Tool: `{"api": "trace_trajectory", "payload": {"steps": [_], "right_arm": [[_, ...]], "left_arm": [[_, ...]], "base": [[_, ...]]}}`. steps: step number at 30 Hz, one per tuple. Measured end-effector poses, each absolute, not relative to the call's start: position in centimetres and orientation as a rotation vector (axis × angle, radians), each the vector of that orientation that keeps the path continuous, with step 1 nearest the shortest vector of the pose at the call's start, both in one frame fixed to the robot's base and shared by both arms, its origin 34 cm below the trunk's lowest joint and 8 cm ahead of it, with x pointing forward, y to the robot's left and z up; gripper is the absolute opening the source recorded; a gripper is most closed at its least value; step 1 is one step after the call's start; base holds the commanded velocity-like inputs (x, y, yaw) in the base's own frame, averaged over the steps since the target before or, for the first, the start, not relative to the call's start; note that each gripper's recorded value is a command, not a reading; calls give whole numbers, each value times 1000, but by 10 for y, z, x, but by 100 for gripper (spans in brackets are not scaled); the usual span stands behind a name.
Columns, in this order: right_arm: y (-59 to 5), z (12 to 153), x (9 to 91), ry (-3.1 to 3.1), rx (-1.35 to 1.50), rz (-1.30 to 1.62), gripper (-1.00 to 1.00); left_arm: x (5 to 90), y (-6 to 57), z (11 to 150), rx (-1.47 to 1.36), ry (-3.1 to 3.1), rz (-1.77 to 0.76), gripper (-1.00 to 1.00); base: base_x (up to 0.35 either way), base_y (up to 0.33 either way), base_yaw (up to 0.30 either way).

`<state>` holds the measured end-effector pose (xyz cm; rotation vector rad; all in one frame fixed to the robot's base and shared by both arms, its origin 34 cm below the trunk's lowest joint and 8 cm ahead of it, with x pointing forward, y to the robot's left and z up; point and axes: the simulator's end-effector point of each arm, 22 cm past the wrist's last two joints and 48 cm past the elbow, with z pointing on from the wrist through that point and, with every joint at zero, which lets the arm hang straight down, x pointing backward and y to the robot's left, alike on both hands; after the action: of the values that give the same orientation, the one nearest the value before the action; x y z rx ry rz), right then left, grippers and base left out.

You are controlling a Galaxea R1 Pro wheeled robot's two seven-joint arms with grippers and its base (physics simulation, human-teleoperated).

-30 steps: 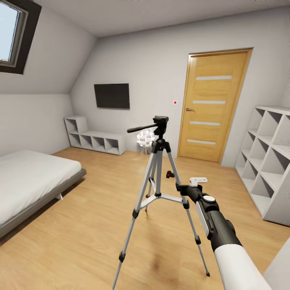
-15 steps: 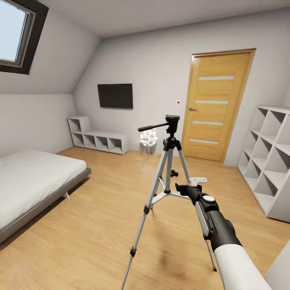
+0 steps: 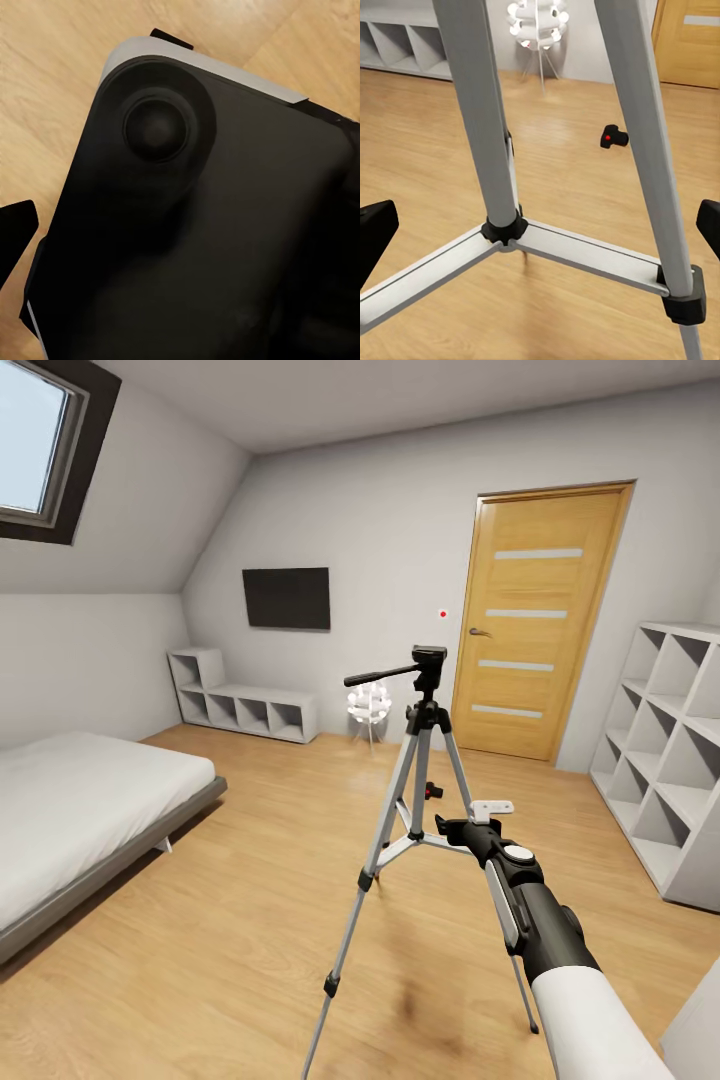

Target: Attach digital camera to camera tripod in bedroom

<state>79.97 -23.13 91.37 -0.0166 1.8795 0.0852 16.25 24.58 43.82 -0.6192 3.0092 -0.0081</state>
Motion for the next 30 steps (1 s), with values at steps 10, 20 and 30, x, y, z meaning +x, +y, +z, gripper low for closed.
{"api": "trace_trajectory", "payload": {"steps": [10, 20, 30], "right_arm": [[-231, 914, 800, 1879, -18, 88, 100], [-231, 913, 800, 1881, -17, 86, 100], [-231, 913, 800, 1881, -18, 85, 100]], "left_arm": [[162, 246, 438, -619, 3009, -8, 100], [162, 246, 438, -619, 3009, -8, 100], [162, 246, 438, -619, 3009, -8, 100]], "base": [[0, 0, 0], [0, 0, 0], [0, 0, 0]]}}
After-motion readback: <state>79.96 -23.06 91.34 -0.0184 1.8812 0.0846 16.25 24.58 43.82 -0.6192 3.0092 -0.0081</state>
